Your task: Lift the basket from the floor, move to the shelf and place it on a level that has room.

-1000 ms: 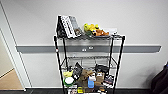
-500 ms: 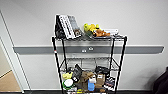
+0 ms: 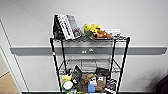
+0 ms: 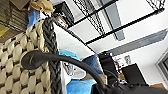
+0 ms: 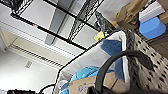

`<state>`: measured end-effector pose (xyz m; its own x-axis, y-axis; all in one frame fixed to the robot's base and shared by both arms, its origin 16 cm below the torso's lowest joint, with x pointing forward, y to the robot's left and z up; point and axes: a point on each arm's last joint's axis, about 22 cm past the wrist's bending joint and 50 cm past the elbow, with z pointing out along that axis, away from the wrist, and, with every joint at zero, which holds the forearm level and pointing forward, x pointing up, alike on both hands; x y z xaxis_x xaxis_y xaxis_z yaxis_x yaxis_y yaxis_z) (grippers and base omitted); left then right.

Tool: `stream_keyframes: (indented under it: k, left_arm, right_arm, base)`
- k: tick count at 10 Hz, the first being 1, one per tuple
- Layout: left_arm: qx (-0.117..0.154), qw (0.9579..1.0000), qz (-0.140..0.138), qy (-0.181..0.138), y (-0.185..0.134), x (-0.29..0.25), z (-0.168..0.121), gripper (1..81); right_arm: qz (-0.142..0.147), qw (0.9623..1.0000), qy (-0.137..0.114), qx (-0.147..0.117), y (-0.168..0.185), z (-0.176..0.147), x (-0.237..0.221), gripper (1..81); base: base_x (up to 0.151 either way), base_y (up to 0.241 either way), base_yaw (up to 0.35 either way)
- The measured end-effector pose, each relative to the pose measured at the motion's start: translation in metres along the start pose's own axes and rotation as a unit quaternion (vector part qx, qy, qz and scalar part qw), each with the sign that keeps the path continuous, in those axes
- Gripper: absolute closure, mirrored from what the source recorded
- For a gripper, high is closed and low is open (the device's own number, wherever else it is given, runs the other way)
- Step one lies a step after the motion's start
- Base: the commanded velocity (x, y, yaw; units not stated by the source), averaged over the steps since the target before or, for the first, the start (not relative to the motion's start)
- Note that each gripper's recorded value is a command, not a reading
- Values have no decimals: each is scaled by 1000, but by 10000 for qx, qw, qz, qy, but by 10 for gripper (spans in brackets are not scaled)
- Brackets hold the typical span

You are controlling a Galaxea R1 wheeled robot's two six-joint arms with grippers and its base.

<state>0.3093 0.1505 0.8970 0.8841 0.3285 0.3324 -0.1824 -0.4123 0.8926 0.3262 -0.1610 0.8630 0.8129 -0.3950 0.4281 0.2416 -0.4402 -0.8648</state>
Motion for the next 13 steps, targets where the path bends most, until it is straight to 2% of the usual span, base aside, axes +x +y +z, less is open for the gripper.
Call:
stream_keyframes:
  k: [6,13]
  left_arm:
    - [-111,9999,6,-50,11,-6,0,811]
    - [-131,9999,16,-60,14,-7,-1,811]
  right_arm:
    - [-6,9999,122,104,-13,-12,7,811]
    - [2,9999,113,127,-14,-9,6,811]
  base:
    - [112,0,0]
    - [112,0,0]
